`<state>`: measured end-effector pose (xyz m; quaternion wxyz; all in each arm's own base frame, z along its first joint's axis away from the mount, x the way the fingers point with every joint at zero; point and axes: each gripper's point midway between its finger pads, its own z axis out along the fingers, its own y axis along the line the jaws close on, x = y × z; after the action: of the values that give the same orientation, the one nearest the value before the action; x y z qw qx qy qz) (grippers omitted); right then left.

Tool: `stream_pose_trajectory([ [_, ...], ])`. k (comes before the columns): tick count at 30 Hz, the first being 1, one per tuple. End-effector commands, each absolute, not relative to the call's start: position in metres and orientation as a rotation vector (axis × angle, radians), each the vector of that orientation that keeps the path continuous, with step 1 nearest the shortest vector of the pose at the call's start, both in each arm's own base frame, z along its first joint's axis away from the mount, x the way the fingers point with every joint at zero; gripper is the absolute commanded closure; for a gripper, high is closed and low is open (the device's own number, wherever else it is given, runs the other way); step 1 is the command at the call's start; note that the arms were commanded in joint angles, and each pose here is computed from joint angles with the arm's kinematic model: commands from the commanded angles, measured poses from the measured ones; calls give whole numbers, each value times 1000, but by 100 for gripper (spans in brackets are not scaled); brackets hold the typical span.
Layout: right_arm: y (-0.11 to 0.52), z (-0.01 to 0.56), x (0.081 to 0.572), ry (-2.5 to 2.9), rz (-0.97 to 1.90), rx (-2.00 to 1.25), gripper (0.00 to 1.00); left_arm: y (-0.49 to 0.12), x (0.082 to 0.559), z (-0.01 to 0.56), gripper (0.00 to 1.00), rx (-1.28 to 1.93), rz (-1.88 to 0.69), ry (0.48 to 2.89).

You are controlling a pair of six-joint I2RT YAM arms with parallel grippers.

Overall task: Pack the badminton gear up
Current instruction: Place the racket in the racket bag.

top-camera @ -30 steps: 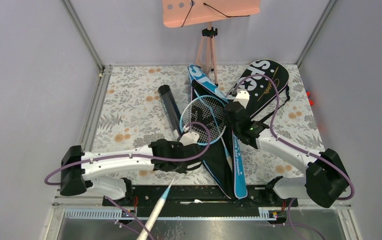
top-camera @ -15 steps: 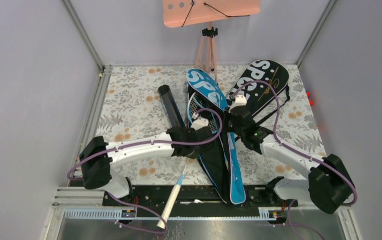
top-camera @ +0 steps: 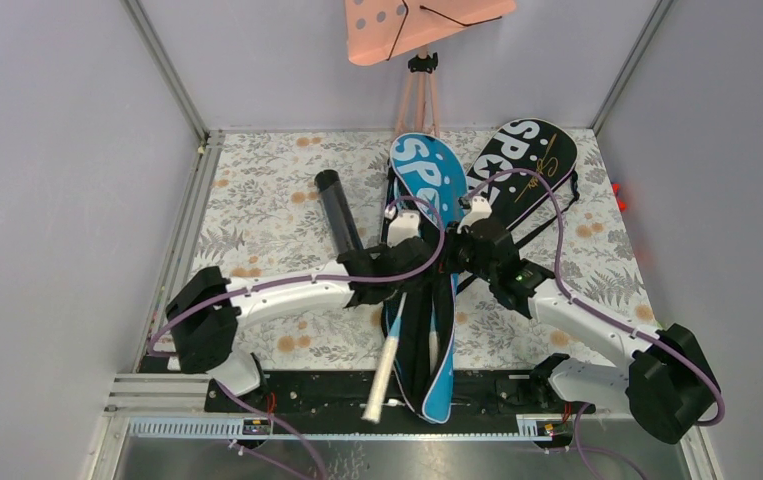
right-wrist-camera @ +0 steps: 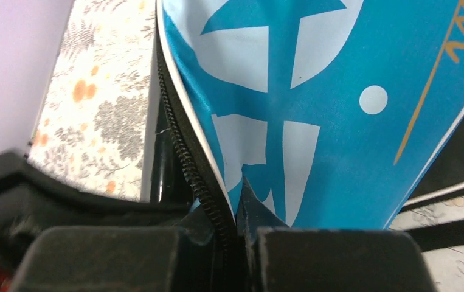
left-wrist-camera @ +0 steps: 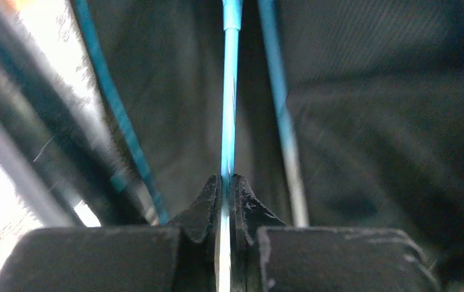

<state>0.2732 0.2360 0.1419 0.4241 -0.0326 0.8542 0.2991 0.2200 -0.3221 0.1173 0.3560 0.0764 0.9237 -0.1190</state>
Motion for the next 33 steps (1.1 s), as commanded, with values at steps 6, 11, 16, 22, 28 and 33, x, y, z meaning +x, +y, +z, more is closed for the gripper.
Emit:
stream_pose_trajectory([
  [6,279,150,250,2120,1035,-233,100,-382,313,201,100,-89,-645,2007],
  [11,271,142,245,2160,999,-228,100,-377,322,198,100,-151,-711,1978],
  [16,258,139,229,2203,967,-257,100,-382,336,207,100,-141,-730,1872],
  [22,281,162,203,2145,1246,-308,100,-375,360,208,100,-397,-727,1771],
  [28,280,155,195,2174,1286,-295,100,-372,374,198,100,-564,-663,1779],
  [33,290,168,184,2132,1425,-310,100,-359,377,187,100,-701,-625,1761],
])
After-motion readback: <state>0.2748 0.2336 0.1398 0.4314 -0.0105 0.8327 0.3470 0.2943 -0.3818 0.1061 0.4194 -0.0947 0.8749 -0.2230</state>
